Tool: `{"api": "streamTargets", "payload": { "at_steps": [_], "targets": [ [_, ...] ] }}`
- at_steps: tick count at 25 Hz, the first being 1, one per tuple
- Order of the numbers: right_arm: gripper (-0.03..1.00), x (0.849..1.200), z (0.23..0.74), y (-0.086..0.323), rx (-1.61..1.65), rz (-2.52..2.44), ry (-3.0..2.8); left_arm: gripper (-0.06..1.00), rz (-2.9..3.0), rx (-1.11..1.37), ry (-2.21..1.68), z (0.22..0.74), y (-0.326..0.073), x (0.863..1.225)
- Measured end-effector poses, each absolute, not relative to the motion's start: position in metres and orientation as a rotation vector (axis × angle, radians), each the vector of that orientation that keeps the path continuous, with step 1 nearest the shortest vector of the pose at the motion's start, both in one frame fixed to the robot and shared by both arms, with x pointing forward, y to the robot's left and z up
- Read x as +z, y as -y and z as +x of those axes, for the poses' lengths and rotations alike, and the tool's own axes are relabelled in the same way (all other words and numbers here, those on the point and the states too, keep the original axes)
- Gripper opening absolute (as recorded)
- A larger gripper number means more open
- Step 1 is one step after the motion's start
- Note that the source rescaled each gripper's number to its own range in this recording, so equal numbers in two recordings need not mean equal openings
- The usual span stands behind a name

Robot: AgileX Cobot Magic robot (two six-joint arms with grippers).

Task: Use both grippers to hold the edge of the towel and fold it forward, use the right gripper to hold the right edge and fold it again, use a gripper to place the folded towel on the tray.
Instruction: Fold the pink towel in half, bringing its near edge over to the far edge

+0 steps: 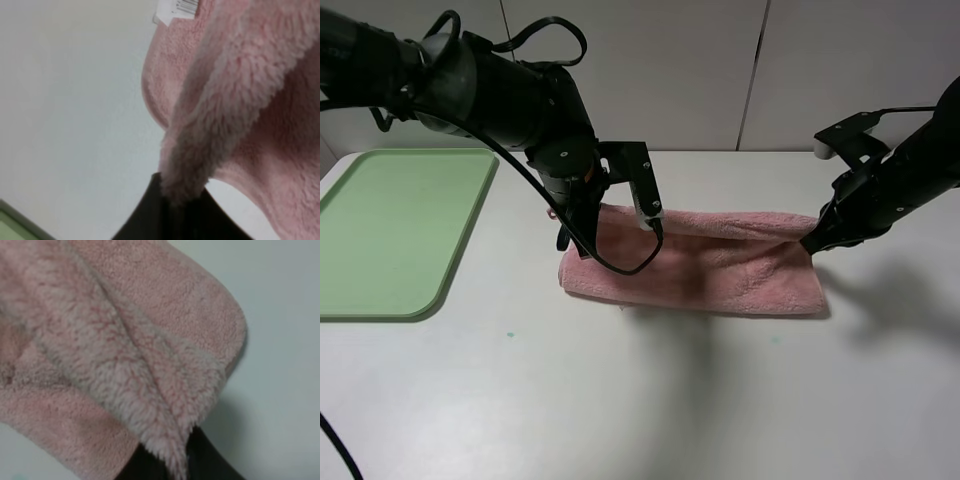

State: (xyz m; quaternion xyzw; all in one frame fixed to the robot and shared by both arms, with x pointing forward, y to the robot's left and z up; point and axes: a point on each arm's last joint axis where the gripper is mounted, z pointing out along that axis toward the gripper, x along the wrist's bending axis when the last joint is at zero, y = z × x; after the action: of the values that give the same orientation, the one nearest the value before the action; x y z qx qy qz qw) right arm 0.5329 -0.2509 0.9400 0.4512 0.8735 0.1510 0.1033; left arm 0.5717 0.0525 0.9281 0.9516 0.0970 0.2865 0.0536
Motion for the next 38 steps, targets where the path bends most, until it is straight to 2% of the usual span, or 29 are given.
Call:
{"api": "streamTargets", "payload": {
  "at_steps": [2, 4, 6, 9, 11, 12, 17, 29, 35, 38],
  "targets": [
    [0.02, 0.940, 0.533, 0.251, 0.444, 1.328, -2.577, 0.14, 2.894, 0.874, -0.291, 0.572, -0.053, 0.928],
    [0.11, 0.940, 0.534, 0.251, 0.443, 1.321, -2.571, 0.29, 2.898, 0.879, -0.287, 0.572, -0.053, 0.928],
    [0.31, 0.941, 0.536, 0.253, 0.450, 1.312, -2.546, 0.44, 2.902, 0.888, -0.285, 0.573, -0.055, 0.928],
    [0.76, 0.943, 0.542, 0.255, 0.481, 1.317, -2.469, 0.60, 2.899, 0.913, -0.285, 0.576, -0.057, 0.929],
    [0.91, 0.945, 0.547, 0.256, 0.513, 1.340, -2.394, 0.65, 2.888, 0.937, -0.307, 0.577, -0.057, 0.930],
    [0.95, 0.946, 0.549, 0.256, 0.530, 1.358, -2.359, 0.65, 2.880, 0.955, -0.317, 0.578, -0.057, 0.931],
    [1.00, 0.950, 0.554, 0.257, 0.574, 1.384, -2.265, 0.67, 2.846, 1.047, -0.341, 0.582, -0.058, 0.935],
    [1.00, 0.950, 0.554, 0.257, 0.572, 1.393, -2.271, 0.74, 2.829, 1.087, -0.415, 0.583, -0.062, 0.942],
    [1.00, 0.956, 0.547, 0.256, 0.568, 1.406, -2.304, 0.90, 2.706, 1.129, -0.505, 0.574, -0.060, 0.977],
    [1.00, 0.961, 0.544, 0.256, 0.572, 1.409, -2.314, 0.93, 2.666, 1.141, -0.512, 0.570, -0.059, 0.990]
  ]
}}
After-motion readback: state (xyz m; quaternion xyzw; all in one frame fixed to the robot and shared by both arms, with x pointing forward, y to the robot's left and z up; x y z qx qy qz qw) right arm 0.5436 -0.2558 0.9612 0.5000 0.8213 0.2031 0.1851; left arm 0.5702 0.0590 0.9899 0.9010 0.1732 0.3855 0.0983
